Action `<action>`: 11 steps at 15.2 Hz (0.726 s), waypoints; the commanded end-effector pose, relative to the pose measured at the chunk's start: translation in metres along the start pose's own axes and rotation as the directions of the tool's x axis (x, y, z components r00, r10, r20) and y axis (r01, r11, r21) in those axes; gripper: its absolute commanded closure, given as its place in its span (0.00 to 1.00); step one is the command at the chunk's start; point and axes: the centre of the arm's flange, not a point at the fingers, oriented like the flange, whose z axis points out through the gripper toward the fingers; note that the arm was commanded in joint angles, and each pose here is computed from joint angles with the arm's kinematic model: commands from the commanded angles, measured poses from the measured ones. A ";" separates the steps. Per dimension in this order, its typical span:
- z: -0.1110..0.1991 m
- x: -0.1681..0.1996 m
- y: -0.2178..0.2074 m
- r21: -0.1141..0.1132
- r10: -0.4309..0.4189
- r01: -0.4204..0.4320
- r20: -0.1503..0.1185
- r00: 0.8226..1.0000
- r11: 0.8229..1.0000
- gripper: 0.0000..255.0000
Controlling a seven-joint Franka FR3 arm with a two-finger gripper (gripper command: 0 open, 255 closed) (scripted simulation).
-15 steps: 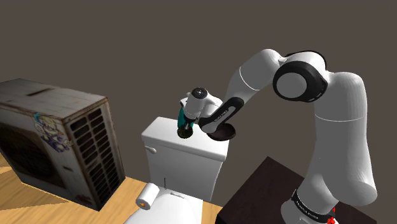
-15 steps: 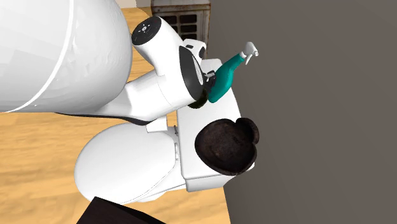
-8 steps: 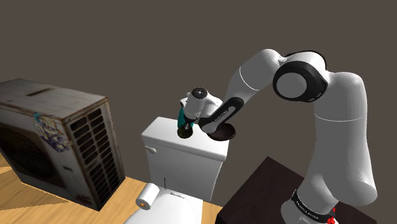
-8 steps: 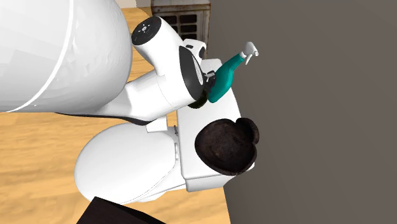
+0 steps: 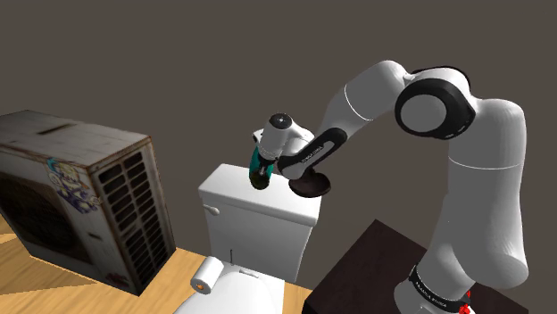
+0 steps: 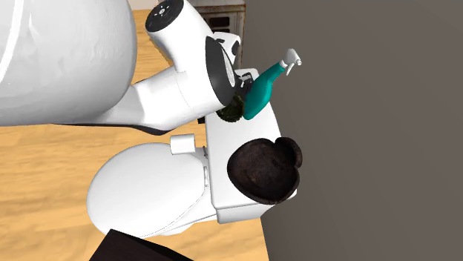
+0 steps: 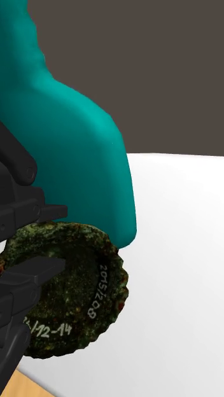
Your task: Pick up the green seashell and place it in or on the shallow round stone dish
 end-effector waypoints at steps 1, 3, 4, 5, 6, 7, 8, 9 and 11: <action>-0.008 0.002 0.005 0.000 0.000 0.000 0.000 1.000 1.000 1.00; -0.018 0.004 0.009 0.000 0.000 0.000 0.000 1.000 1.000 1.00; -0.022 0.006 0.011 0.000 0.000 0.000 0.000 1.000 1.000 1.00; -0.027 0.007 0.014 0.000 0.000 0.000 0.000 1.000 1.000 1.00; -0.031 0.008 0.016 0.000 0.000 0.000 0.000 1.000 1.000 1.00; -0.036 0.010 0.018 0.000 0.000 0.000 0.000 1.000 1.000 1.00; -0.041 0.011 0.020 0.000 0.000 0.000 0.000 1.000 1.000 1.00; -0.045 0.012 0.023 0.000 0.000 0.000 0.000 1.000 1.000 1.00; -0.054 0.015 0.027 0.000 0.000 0.000 0.000 1.000 1.000 1.00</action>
